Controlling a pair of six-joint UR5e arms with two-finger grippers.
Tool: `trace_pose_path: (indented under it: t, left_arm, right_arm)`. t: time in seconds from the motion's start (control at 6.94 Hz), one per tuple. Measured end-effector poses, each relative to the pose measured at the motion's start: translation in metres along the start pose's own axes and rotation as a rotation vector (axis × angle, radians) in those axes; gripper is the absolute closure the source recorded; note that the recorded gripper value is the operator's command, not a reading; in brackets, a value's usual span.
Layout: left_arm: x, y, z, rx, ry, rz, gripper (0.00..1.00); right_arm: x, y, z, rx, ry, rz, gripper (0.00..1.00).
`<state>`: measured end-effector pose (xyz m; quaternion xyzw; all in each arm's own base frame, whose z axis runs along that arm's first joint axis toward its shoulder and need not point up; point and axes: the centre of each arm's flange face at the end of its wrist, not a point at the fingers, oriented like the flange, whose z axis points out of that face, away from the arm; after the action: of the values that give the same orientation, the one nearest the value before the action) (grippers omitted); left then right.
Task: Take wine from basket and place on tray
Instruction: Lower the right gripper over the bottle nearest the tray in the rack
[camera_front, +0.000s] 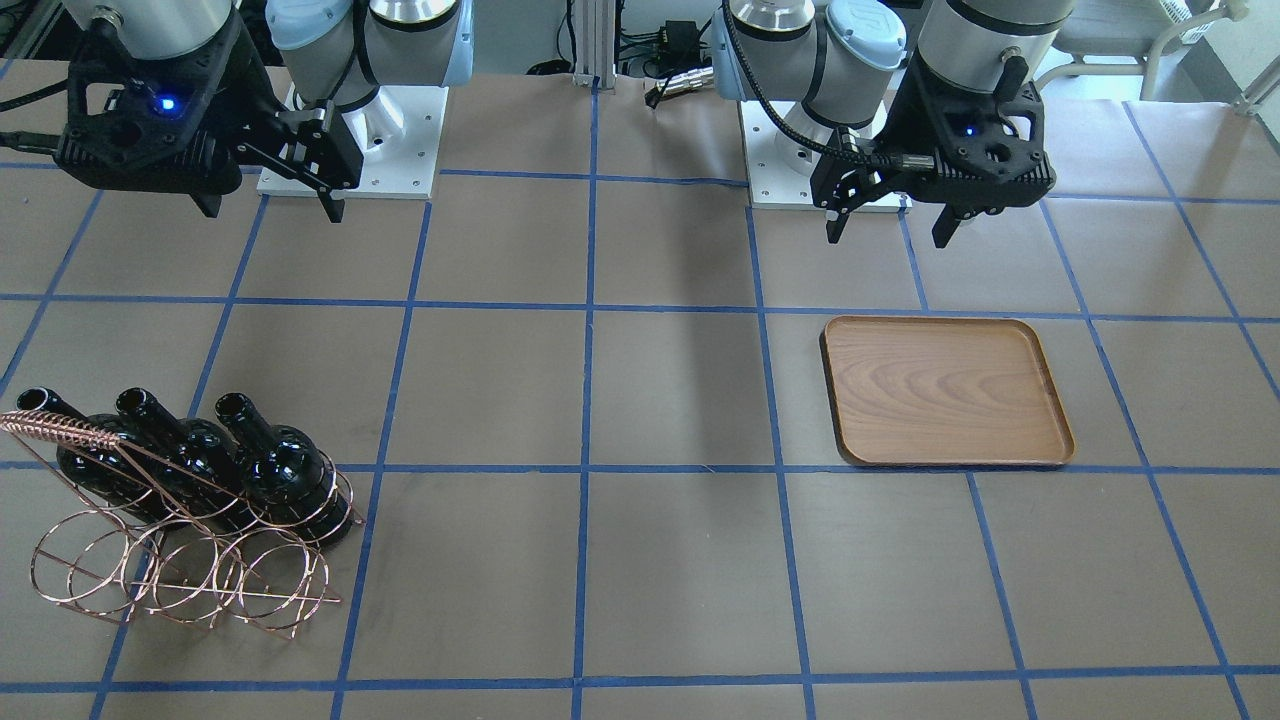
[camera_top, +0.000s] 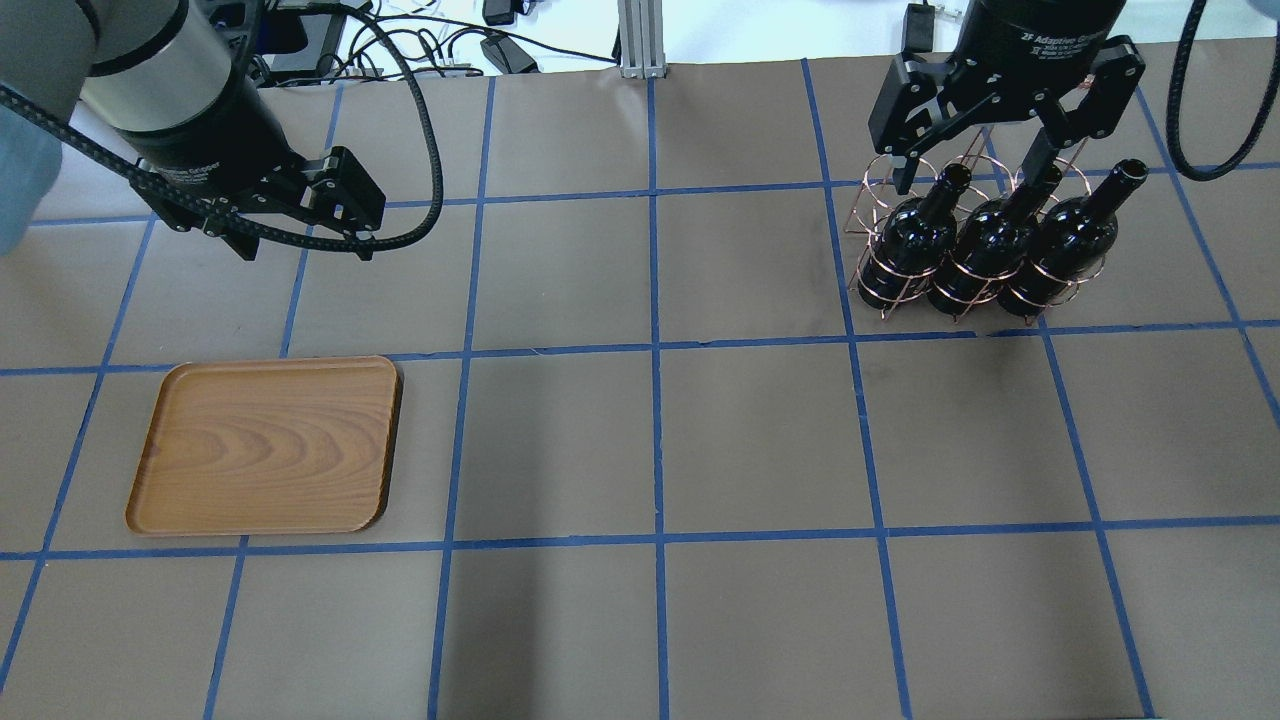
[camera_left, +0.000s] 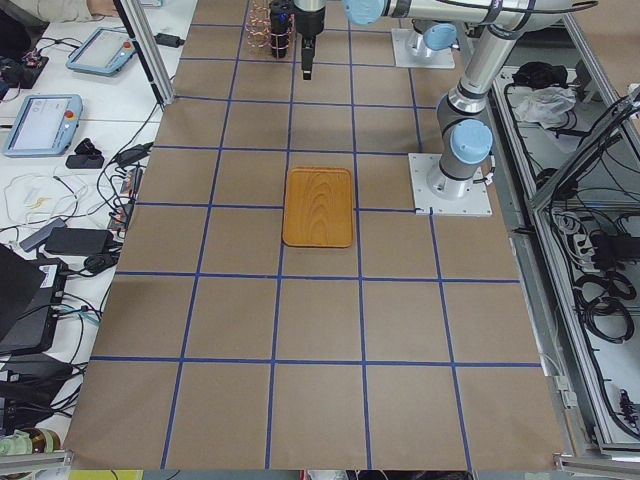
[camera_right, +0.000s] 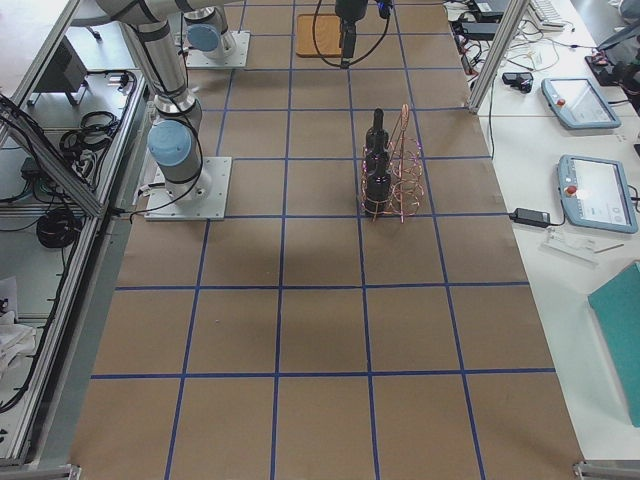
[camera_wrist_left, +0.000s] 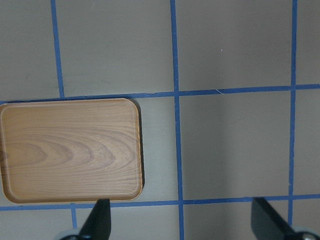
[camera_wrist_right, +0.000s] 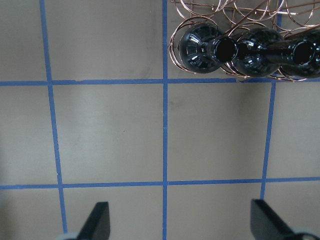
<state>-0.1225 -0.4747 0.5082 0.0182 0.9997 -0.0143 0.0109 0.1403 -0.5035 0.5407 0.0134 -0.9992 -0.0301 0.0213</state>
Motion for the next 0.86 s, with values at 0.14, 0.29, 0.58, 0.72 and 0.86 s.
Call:
trace_pose_path:
  t: [0.14, 0.29, 0.58, 0.72, 0.86]
  left_arm:
    - [0.000, 0.000, 0.000, 0.001, -0.003, 0.000, 0.00]
    - [-0.001, 0.000, 0.000, 0.002, -0.005, -0.001, 0.00]
    - [-0.004, -0.001, 0.000, 0.002, -0.006, -0.009, 0.00]
    - [-0.005, -0.001, 0.000, 0.002, -0.006, -0.011, 0.00]
    - [-0.006, -0.001, 0.000, 0.002, -0.007, -0.011, 0.00]
  right_arm:
    - [0.014, -0.004, 0.005, -0.002, 0.004, -0.026, 0.01]
    - [0.036, -0.010, 0.013, -0.004, -0.001, -0.018, 0.01]
    - [0.083, -0.037, 0.052, 0.042, 0.002, -0.041, 0.01]
    - [0.102, -0.050, 0.078, 0.068, 0.009, -0.059, 0.02]
    - [0.114, -0.062, 0.099, 0.081, 0.014, -0.074, 0.06]
